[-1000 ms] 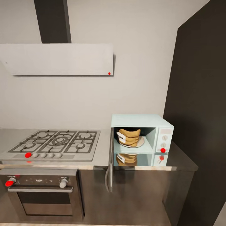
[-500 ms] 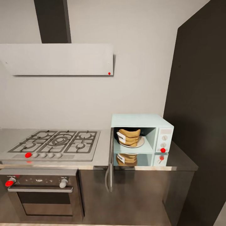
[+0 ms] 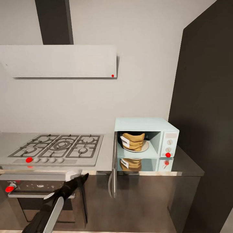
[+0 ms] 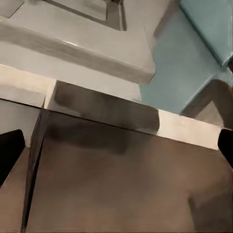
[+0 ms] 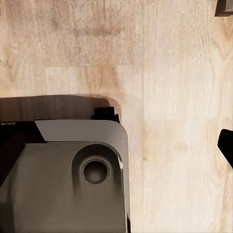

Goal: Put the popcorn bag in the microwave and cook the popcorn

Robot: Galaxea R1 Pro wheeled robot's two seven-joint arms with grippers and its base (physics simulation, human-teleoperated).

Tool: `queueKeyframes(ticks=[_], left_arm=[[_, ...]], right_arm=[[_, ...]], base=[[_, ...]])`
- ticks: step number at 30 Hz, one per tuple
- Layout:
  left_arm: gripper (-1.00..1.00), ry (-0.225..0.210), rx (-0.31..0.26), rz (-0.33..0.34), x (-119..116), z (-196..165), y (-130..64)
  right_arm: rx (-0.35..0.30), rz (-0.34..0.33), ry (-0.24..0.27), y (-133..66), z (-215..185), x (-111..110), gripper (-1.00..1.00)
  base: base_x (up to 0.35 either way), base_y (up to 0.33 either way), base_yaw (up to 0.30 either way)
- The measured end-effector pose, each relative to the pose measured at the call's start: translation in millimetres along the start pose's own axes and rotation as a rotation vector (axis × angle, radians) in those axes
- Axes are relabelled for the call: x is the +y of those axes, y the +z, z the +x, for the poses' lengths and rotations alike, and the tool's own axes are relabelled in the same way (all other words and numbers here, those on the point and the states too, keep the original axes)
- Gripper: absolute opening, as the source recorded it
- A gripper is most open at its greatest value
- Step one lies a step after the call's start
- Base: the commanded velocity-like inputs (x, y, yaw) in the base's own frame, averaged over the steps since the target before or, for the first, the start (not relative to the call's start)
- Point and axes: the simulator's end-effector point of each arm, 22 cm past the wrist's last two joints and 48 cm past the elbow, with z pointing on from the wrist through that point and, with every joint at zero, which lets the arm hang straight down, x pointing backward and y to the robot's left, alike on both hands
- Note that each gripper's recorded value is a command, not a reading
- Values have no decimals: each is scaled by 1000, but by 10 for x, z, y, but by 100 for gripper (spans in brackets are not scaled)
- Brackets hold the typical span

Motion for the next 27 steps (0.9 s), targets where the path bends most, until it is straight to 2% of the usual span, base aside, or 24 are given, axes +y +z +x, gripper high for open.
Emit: queueKeyframes(ticks=[1,3,6,8,9,12,14,17,23,27], left_arm=[[100,-1,-9,25,-49,-37,3],[100,8,-30,121,-277,-152,6],[100,28,-57,188,-474,-339,27],[100,80,-70,216,-590,-465,56],[100,128,-61,246,-683,-440,59],[100,217,-25,336,-976,-277,39],[100,257,2,367,-1115,-132,46],[100,274,21,376,-1164,-37,57],[100,274,24,384,-1203,-20,54],[100,255,28,424,-1486,57,44]], right_arm=[[0,0,0,0,0,4,100],[0,-2,-1,0,0,17,100],[1,-3,-1,0,3,20,100],[2,-1,-1,0,4,11,100],[1,0,-1,0,2,2,100],[0,0,-1,0,1,2,100],[0,-1,-1,0,0,4,100],[-4,1,-2,0,-8,-4,100],[-54,0,-3,-3,-122,-8,100],[-57,1,-3,-4,-127,-11,100]], base=[[0,0,0],[0,0,0],[0,0,0],[0,0,0],[0,0,0],[0,0,0],[0,0,0],[0,0,0],[0,0,0],[0,0,0]])
